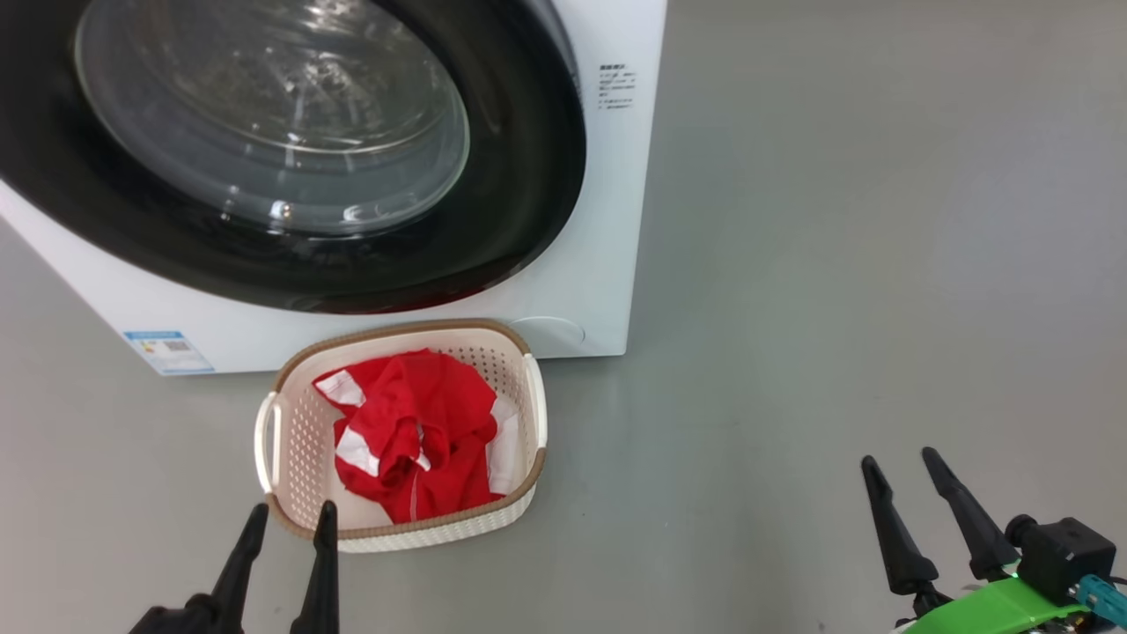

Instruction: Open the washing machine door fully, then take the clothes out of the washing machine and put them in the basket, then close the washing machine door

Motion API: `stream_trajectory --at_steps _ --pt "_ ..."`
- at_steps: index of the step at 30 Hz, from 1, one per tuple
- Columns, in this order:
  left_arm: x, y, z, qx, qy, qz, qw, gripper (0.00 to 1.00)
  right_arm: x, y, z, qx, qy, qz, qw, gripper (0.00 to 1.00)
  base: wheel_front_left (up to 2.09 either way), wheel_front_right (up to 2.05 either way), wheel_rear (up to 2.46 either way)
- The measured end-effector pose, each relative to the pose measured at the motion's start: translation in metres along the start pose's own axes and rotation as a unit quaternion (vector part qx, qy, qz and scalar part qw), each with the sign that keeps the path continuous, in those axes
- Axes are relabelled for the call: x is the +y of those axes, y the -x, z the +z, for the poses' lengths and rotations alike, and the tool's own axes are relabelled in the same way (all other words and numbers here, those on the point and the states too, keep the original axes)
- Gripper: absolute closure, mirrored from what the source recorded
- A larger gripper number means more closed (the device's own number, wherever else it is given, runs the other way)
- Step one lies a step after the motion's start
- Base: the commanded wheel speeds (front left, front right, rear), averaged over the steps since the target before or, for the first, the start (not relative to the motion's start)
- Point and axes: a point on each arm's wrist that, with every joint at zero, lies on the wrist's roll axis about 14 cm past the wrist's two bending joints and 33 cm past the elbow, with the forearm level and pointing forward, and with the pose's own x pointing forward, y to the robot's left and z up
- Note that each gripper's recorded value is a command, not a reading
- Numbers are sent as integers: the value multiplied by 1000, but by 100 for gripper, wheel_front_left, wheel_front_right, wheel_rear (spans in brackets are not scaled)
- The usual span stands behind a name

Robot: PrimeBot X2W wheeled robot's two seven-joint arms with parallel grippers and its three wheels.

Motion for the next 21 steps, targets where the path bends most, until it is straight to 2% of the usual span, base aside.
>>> stream_trajectory --at_steps 10,21 --pt "-5 10 0 1 -1 -8 1000 0 -15 24 -1 -3 -7 -31 999 0 0 0 0" --pt "-8 14 -1 1 1 -12 1000 0 -16 26 3 -10 -8 -34 999 0 0 0 0"
